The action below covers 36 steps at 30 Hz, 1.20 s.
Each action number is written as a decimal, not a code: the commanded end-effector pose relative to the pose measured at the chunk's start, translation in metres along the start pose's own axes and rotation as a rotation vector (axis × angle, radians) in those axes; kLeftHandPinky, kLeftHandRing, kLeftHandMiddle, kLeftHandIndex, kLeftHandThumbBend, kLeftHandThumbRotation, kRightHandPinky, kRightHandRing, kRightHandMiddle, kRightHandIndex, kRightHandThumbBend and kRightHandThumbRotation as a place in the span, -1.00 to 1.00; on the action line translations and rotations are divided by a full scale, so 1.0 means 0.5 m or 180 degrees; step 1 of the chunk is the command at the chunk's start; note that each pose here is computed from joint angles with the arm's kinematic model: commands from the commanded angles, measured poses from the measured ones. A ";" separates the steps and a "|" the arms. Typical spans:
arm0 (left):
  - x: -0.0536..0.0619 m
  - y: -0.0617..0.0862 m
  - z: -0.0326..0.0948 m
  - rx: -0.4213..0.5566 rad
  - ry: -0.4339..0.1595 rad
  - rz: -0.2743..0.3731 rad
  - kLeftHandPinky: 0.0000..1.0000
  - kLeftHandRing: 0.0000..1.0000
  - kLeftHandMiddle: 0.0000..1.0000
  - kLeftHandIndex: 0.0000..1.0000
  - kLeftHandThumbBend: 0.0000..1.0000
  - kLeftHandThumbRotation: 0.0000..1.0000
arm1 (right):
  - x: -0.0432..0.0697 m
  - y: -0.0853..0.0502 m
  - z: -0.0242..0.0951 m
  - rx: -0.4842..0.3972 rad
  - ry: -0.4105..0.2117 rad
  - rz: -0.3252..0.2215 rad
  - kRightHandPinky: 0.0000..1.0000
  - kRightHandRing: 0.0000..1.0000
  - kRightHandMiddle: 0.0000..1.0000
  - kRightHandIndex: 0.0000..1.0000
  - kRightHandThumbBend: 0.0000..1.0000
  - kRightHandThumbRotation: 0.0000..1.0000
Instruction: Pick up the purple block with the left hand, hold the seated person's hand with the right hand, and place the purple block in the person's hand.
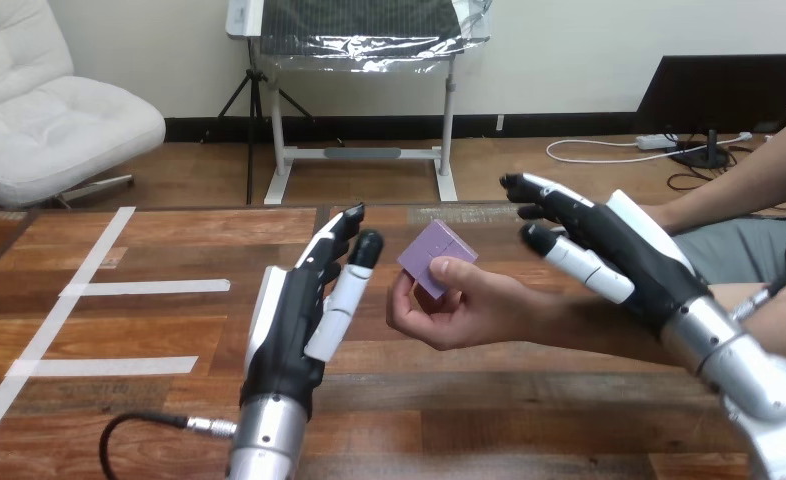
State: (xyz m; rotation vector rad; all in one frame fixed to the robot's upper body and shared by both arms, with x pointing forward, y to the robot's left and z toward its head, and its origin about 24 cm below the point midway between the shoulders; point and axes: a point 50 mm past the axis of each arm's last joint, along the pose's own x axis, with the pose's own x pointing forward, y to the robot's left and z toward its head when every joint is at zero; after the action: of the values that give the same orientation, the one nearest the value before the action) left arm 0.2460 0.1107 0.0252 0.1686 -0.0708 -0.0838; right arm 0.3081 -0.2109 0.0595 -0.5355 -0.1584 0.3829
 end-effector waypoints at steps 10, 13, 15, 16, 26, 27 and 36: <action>-0.031 0.012 0.056 -0.0413 -0.0547 0.0124 0.84 0.83 0.78 0.74 0.50 1.00 | -0.008 0.041 0.027 0.1108 -0.0560 -0.0414 0.52 0.71 0.76 0.78 0.89 1.00; -0.043 0.017 0.059 -0.0441 -0.0587 0.0146 0.82 0.81 0.78 0.74 0.56 1.00 | -0.018 0.048 0.036 0.1201 -0.0749 -0.0434 0.52 0.71 0.76 0.78 0.87 1.00; -0.052 0.021 0.064 -0.0510 -0.0635 0.0200 0.79 0.79 0.77 0.73 0.58 1.00 | -0.025 0.056 0.045 0.1350 -0.0819 -0.0448 0.52 0.70 0.75 0.78 0.86 1.00; -0.055 0.021 0.066 -0.0529 -0.0648 0.0215 0.77 0.78 0.76 0.72 0.59 1.00 | -0.027 0.057 0.047 0.1394 -0.0835 -0.0451 0.52 0.70 0.75 0.78 0.85 1.00; -0.095 0.045 0.081 -0.0833 -0.0807 0.0348 0.67 0.69 0.69 0.69 0.50 1.00 | -0.064 0.090 0.078 0.1844 -0.1067 -0.0573 0.51 0.65 0.70 0.72 0.94 1.00; -0.099 0.048 0.081 -0.0827 -0.0805 0.0358 0.67 0.69 0.69 0.69 0.49 1.00 | -0.068 0.093 0.080 0.1892 -0.1088 -0.0563 0.50 0.64 0.69 0.72 0.95 1.00; -0.133 0.074 0.086 -0.0837 -0.0823 0.0454 0.62 0.65 0.67 0.67 0.52 1.00 | -0.099 0.111 0.099 0.2069 -0.1257 -0.0462 0.53 0.65 0.69 0.72 0.97 1.00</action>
State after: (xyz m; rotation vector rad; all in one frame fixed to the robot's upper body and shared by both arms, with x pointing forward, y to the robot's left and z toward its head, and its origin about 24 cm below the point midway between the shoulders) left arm 0.1983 0.1361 0.0488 -0.0853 -0.2184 -0.0108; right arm 0.2363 -0.1703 0.0367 0.1434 -0.2731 0.3236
